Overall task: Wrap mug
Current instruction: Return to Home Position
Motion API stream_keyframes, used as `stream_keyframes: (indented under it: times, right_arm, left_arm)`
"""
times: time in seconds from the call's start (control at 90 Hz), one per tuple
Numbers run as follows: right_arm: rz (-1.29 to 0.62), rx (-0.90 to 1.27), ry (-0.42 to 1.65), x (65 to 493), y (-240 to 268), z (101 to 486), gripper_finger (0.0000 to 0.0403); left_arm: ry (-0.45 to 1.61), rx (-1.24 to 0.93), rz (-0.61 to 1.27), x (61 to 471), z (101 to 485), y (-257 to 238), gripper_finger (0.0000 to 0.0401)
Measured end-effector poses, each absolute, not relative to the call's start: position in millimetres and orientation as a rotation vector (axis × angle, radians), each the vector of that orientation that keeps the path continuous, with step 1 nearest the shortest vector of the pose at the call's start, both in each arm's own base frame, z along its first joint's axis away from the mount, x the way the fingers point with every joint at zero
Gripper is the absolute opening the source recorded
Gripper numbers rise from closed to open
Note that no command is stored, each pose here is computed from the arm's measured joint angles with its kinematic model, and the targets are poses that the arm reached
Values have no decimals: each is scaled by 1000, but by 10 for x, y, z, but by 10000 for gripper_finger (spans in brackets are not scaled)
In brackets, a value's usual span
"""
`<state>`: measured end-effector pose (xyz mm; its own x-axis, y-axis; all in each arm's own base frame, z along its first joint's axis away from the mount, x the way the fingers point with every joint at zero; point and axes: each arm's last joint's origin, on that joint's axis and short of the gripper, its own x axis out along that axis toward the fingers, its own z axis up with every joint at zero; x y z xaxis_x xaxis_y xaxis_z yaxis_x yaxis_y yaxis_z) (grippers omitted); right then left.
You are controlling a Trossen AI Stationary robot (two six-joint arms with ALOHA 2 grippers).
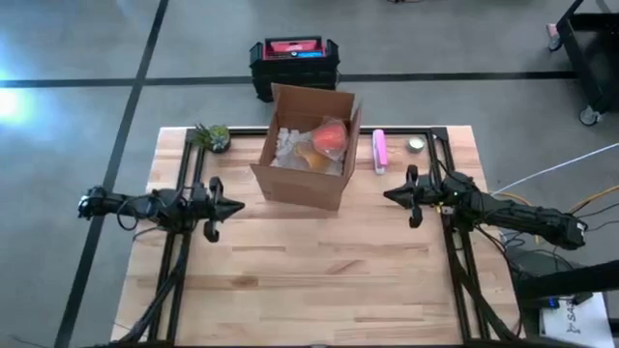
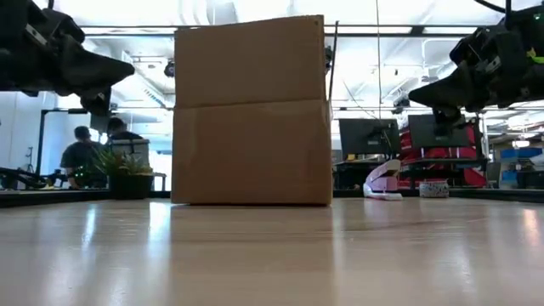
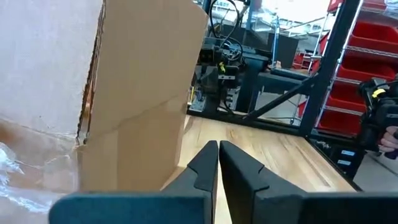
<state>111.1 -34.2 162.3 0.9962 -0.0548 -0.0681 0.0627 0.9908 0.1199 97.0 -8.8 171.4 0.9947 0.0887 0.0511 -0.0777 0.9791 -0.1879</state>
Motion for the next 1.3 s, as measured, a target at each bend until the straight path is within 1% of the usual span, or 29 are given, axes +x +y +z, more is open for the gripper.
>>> stream_keyframes:
  times: [0.144,0.322,0.544,0.778,1.044,1.3]
  right_arm:
    - [-58,77,69,1111,-342,1620,3]
    - [-59,81,81,1116,-344,1607,3]
    - [-58,81,79,1116,-344,1609,3]
    - [-65,248,74,1117,-344,1609,3]
    - [-65,254,74,1117,-344,1609,3]
    - [-65,254,74,1117,-344,1608,3]
  left_arm:
    - [-28,-181,87,991,1688,-91,6]
    - [11,-172,91,1016,1655,-95,2]
    - [62,-161,96,1047,1611,-100,7]
    - [117,-150,100,1077,1562,-105,2]
    - [173,-138,105,1105,1510,-110,7]
    - [214,-129,109,1124,1470,-113,2]
